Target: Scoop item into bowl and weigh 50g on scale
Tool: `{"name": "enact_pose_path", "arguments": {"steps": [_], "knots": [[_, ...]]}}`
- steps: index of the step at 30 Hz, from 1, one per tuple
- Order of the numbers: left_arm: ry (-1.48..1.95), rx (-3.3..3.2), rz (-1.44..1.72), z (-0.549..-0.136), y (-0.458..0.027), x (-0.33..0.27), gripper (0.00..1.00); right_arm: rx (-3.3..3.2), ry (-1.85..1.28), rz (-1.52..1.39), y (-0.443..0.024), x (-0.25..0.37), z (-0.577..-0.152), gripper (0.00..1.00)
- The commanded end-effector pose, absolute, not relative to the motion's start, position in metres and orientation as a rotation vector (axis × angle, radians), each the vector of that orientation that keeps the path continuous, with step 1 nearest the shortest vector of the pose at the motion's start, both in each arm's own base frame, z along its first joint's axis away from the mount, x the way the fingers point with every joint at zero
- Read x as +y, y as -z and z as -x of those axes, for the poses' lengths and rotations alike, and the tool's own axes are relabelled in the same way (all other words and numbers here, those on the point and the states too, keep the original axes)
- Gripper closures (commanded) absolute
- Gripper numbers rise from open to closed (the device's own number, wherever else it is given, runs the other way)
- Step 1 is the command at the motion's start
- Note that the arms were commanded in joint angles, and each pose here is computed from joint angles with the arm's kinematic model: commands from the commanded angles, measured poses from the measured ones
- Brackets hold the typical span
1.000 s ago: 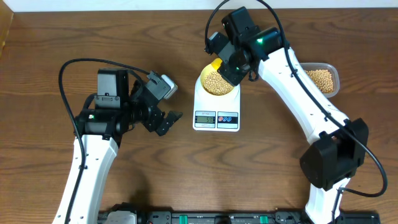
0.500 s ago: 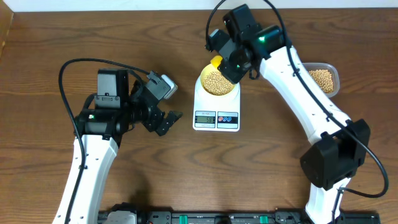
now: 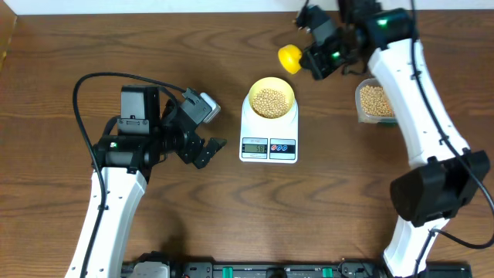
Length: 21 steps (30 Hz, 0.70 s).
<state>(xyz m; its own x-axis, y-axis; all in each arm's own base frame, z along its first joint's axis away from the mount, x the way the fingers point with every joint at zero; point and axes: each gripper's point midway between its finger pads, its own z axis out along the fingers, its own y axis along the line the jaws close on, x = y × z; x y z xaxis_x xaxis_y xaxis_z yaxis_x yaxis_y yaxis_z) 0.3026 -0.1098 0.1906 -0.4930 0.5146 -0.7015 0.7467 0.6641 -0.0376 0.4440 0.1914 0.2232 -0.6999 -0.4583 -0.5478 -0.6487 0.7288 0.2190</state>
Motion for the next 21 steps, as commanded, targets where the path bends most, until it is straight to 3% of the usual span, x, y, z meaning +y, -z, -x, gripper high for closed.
{"name": "enact_pose_path", "arguments": {"steps": [1, 21], "knots": [[0.444, 2.224, -0.962, -0.302, -0.185, -0.107, 0.02, 2.399, -0.706, 0.834, -0.246, 0.201, -0.439, 0.99], [0.444, 2.224, -0.962, -0.302, -0.185, -0.107, 0.03, 2.405, -0.324, 1.093, -0.204, 0.225, -0.432, 0.99]]}}
